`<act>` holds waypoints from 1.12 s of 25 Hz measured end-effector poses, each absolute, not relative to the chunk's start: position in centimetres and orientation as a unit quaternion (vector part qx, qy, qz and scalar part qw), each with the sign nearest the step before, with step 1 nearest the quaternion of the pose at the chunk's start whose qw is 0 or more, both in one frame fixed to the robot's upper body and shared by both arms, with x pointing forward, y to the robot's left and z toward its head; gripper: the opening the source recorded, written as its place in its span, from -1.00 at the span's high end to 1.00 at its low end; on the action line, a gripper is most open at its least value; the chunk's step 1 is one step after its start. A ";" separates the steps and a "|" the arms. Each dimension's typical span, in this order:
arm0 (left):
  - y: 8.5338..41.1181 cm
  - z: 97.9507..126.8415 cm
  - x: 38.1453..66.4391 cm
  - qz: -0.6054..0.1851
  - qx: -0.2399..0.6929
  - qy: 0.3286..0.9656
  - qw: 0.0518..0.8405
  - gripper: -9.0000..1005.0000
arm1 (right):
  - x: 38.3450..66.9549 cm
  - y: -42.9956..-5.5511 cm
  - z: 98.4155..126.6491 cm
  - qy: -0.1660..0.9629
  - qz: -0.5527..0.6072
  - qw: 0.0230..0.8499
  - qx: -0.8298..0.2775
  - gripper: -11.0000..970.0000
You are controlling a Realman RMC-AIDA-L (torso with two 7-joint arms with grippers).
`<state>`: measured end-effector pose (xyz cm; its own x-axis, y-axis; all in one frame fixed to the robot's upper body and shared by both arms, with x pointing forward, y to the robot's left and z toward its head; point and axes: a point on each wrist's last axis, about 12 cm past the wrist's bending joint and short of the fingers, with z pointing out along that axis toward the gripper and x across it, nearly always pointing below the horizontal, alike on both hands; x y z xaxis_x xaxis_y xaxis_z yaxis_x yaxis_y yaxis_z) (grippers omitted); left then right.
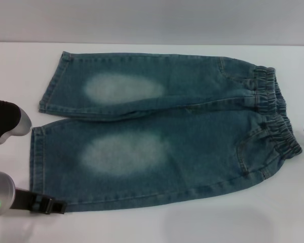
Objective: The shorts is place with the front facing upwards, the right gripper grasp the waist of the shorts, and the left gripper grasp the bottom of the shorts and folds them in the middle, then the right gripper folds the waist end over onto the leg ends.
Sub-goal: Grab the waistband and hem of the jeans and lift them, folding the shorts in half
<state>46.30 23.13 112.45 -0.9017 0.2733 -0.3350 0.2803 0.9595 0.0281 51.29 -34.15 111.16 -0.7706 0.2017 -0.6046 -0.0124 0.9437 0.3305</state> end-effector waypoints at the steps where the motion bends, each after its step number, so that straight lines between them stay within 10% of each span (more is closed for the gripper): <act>1: 23.1 112.4 46.3 -0.010 0.142 0.975 0.170 -0.58 | 51.3 -34.1 111.2 0.927 0.160 0.335 0.051 -0.53; 18: 22.8 111.8 46.5 -0.008 0.152 0.976 0.156 -0.72 | 51.4 -33.9 111.2 0.926 0.167 0.335 0.050 -0.53; 28: 22.7 111.9 47.1 0.002 0.168 0.975 0.142 -0.32 | 51.5 -33.8 111.5 0.924 0.173 0.338 0.049 -0.52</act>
<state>47.08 22.68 111.91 -0.9029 0.3288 -0.2768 0.3279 0.9433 0.0510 51.48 -33.79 111.50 -0.7670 0.2079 -0.6070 -0.0257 0.9354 0.3528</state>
